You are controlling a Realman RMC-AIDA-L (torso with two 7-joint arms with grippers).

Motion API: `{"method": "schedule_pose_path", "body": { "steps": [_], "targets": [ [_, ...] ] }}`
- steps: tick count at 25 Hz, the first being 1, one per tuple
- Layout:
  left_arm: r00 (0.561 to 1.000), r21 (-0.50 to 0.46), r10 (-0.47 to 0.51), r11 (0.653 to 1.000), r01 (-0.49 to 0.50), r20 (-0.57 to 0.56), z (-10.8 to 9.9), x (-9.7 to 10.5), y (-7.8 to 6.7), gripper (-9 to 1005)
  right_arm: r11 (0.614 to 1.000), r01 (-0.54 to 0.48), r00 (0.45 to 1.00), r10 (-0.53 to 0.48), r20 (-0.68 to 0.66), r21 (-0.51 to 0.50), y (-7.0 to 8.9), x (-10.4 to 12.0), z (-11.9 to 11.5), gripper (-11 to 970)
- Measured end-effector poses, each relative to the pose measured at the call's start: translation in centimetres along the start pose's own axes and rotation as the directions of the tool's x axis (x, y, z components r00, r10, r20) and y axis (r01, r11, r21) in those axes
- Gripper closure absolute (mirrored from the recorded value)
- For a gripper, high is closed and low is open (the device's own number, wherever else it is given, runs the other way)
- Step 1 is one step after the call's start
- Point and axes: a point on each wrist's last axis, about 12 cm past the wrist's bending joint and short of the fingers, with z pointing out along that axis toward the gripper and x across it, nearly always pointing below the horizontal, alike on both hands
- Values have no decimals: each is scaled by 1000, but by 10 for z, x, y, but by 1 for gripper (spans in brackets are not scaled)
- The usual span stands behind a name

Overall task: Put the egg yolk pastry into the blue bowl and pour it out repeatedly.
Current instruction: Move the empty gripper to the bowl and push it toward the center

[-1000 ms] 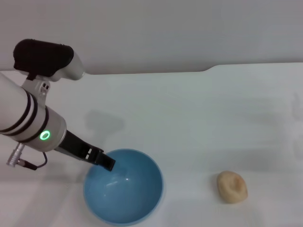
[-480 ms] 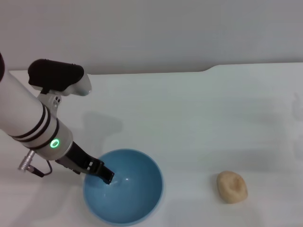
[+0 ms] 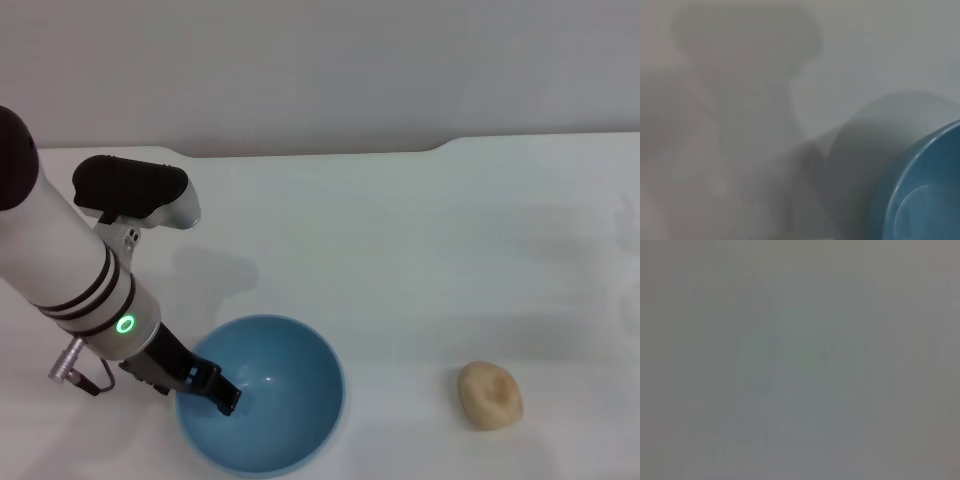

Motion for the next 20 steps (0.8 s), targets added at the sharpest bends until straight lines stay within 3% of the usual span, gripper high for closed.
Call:
{"method": "schedule_pose_path", "body": {
  "steps": [4,10,20],
  "targets": [
    [1000,1,3,1000,-3,-11,2,1,-1,138,1000,1,1000,-1,1,0,0,0,0,626],
    [999,8,33,999,-33,-25,5,1,-8,291,1000,2,1000,-2,1,-1,-1,-1,1,626],
    [1000,13,8,1000,-8,-23,3,0,-7,500,1000,-7,1000,7,-4,3,-1,0,0,627]
  ]
}}
